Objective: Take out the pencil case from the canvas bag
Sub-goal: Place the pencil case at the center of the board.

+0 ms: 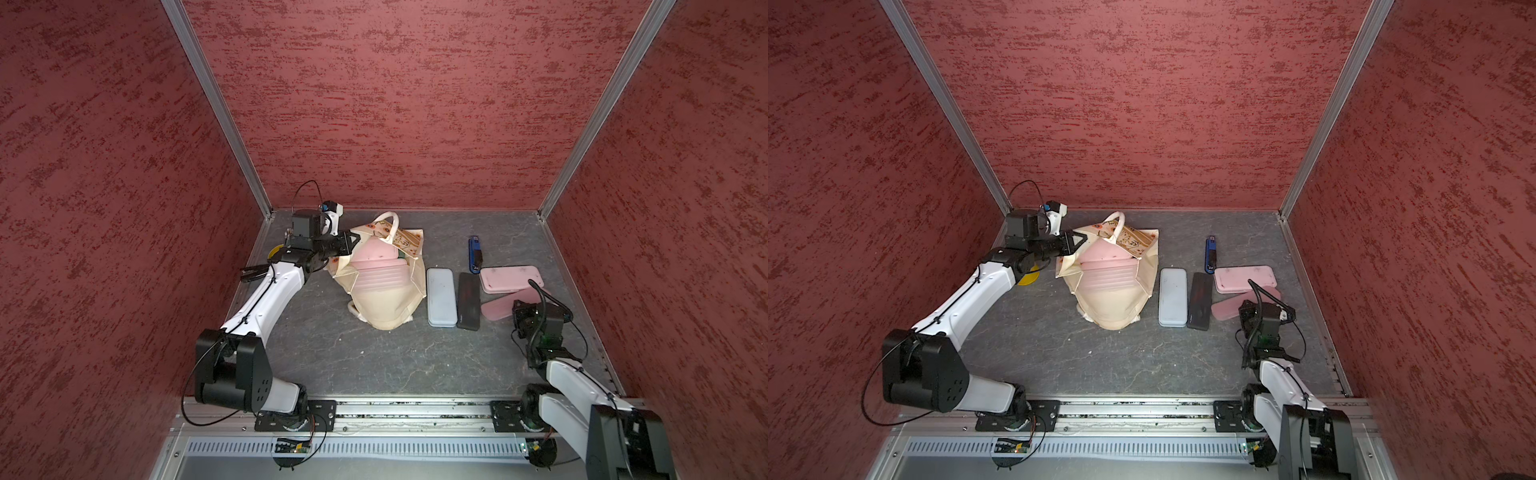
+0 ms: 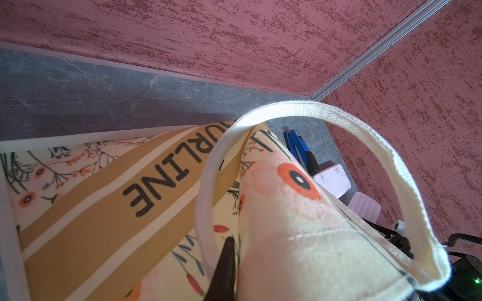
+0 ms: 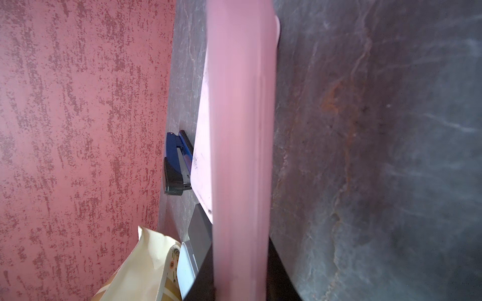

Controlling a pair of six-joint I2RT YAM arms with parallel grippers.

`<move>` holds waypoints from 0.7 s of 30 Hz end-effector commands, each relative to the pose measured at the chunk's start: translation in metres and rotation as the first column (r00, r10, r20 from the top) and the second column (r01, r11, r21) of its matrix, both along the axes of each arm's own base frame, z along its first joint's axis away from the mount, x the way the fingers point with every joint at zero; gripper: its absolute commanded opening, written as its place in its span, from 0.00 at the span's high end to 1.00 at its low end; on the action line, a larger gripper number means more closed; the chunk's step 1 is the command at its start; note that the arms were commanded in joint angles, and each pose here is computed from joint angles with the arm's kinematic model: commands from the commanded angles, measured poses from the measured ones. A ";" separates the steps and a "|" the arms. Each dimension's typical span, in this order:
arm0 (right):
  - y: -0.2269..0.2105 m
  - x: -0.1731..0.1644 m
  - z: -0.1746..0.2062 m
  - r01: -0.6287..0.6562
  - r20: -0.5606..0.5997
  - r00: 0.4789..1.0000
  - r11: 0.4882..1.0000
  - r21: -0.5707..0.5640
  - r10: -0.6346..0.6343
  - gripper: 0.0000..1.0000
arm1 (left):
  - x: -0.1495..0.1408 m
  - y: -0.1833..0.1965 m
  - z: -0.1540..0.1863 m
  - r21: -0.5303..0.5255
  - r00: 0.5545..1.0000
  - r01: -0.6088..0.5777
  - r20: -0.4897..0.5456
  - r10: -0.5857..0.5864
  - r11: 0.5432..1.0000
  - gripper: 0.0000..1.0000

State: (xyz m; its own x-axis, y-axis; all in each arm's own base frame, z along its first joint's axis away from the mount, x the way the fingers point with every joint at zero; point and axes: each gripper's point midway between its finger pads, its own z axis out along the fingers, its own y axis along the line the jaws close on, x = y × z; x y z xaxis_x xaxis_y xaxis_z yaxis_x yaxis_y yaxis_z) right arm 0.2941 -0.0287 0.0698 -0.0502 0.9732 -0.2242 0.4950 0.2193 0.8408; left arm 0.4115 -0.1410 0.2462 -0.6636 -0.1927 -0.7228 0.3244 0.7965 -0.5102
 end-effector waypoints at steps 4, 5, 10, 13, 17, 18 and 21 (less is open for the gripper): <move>-0.015 0.011 0.018 0.066 0.087 0.994 0.998 -0.006 -0.065 0.96 | -0.004 0.003 0.010 0.022 0.999 -0.010 0.042 0.009 1.000 1.00; -0.016 0.011 0.018 0.067 0.089 0.994 0.998 -0.005 -0.066 0.96 | -0.003 0.003 0.009 0.020 0.999 -0.011 0.038 0.010 1.000 1.00; -0.017 0.014 0.014 0.067 0.094 0.993 0.998 0.014 -0.068 0.95 | -0.003 0.002 0.007 0.012 1.000 -0.006 0.028 0.006 1.000 1.00; -0.016 0.013 0.007 0.073 0.088 0.993 0.996 0.045 -0.076 0.93 | -0.003 0.002 0.008 0.013 0.999 -0.005 0.033 0.005 1.000 1.00; -0.017 0.016 0.005 0.074 0.089 0.993 0.996 0.049 -0.078 0.90 | -0.003 0.002 0.009 0.017 0.999 -0.007 0.035 0.007 1.000 1.00; -0.018 0.017 0.005 0.074 0.089 0.993 0.996 0.048 -0.078 0.87 | -0.003 0.002 0.008 0.017 0.999 -0.007 0.034 0.007 1.000 1.00; -0.018 0.019 0.002 0.068 0.084 0.994 0.997 0.048 -0.072 0.82 | -0.003 0.002 0.008 0.017 0.999 -0.005 0.033 0.005 1.000 1.00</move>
State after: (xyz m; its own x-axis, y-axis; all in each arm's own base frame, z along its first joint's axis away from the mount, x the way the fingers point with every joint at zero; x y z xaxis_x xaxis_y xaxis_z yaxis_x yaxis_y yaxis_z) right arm 0.3045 -0.0441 0.0581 0.0194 0.9818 -0.1889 0.4921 0.1551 0.8566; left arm 0.4098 -0.1405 0.2477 -0.6581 -0.1842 -0.7300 0.3258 0.8045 -0.4967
